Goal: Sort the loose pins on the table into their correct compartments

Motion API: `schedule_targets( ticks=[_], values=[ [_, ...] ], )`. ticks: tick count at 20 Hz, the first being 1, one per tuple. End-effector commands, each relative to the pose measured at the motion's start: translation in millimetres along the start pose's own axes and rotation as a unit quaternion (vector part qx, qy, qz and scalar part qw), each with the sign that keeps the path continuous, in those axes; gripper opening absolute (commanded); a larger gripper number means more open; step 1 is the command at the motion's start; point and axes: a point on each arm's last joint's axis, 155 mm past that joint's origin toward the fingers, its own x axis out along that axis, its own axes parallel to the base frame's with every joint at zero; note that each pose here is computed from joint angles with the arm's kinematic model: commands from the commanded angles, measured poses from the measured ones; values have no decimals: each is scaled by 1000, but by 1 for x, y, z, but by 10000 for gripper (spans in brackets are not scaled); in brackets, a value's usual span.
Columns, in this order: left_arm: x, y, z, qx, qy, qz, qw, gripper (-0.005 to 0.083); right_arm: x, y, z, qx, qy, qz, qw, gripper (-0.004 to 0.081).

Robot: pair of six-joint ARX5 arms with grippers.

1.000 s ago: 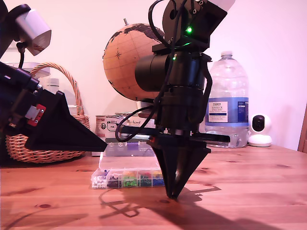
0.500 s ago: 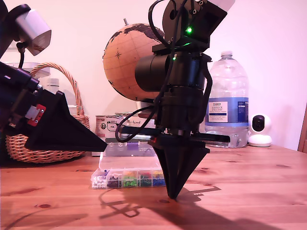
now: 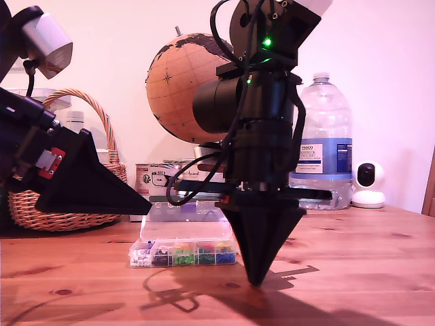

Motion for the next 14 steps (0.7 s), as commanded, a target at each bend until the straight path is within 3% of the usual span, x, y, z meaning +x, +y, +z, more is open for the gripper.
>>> schedule_targets(
  ticks=[1,10,14],
  values=[
    [-1,-1,-6,-5,5,-1,1000,-24,-1,8,7,-13,0,3,1000,-10],
    [-1,-1,-7,-5,5,-1,1000,-24,-54,35,54,-64,-75,22,995,-10],
    [-1,-1,-6,-5,5,-1,1000,-24,-65,50,74,-87,-118,37,989,-10]
  ],
)
